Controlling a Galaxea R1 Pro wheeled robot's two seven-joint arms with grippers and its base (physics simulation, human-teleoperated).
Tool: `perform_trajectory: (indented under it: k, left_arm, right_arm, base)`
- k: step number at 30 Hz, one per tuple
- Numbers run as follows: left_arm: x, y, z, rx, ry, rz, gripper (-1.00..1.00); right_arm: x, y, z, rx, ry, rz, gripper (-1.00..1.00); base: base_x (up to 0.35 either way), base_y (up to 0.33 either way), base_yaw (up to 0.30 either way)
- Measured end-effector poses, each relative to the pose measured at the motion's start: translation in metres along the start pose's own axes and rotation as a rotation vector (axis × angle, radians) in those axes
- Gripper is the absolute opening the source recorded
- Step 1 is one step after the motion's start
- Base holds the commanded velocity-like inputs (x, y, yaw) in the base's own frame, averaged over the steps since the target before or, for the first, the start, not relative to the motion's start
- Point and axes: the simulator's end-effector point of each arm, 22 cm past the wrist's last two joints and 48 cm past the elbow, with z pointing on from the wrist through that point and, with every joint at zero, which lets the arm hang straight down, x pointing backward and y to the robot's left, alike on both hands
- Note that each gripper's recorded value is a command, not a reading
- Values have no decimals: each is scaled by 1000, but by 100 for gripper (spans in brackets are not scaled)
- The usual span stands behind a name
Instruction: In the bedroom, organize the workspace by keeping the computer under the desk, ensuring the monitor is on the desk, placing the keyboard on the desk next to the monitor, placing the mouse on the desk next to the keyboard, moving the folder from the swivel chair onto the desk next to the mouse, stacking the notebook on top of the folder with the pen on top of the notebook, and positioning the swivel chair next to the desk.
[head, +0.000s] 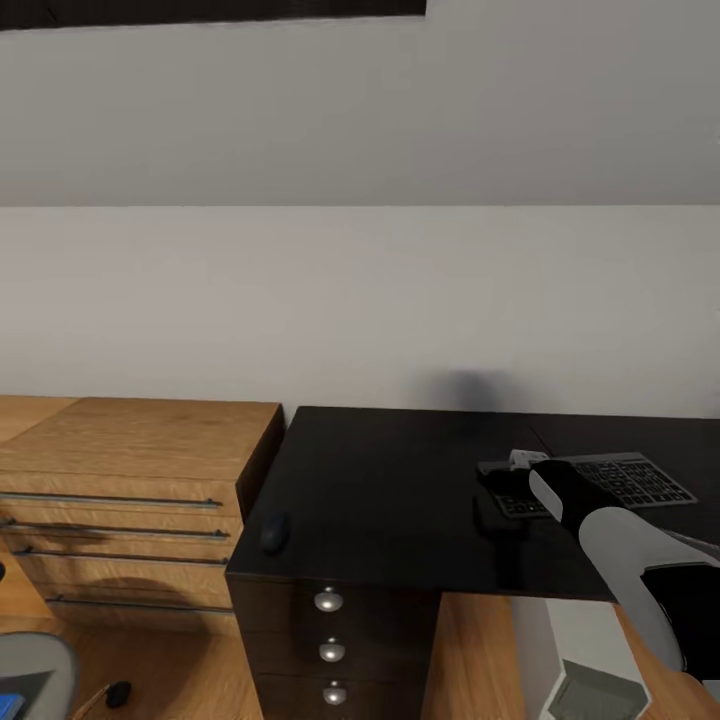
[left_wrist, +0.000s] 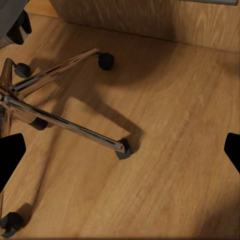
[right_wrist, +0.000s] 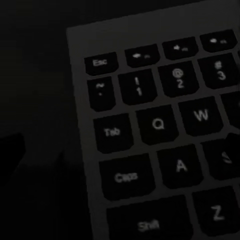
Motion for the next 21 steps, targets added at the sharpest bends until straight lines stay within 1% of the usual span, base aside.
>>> perform_trajectory:
  k: [3,7,12,16,21]
  left_arm:
    - [0,0,0,0,0,0,100]
    - [0,0,0,0,0,0,100]
    - [0,0,0,0,0,0,100]
    - [0,0,0,0,1,0,100]
    - [0,-1,0,1,1,-1,100]
  right_arm:
    - [0,0,0,0,0,-1,100]
    - [0,0,0,1,1,-1,100]
    - [0,0,0,2,1,-2,100]
    - [0,0,0,2,1,-3,100]
    - [0,0,0,2,1,-4,100]
  base:
    - [-87,0,0]
    - [-220,0,0]
    - [-70,0,0]
    - [-215,0,0]
    - [-53,0,0]
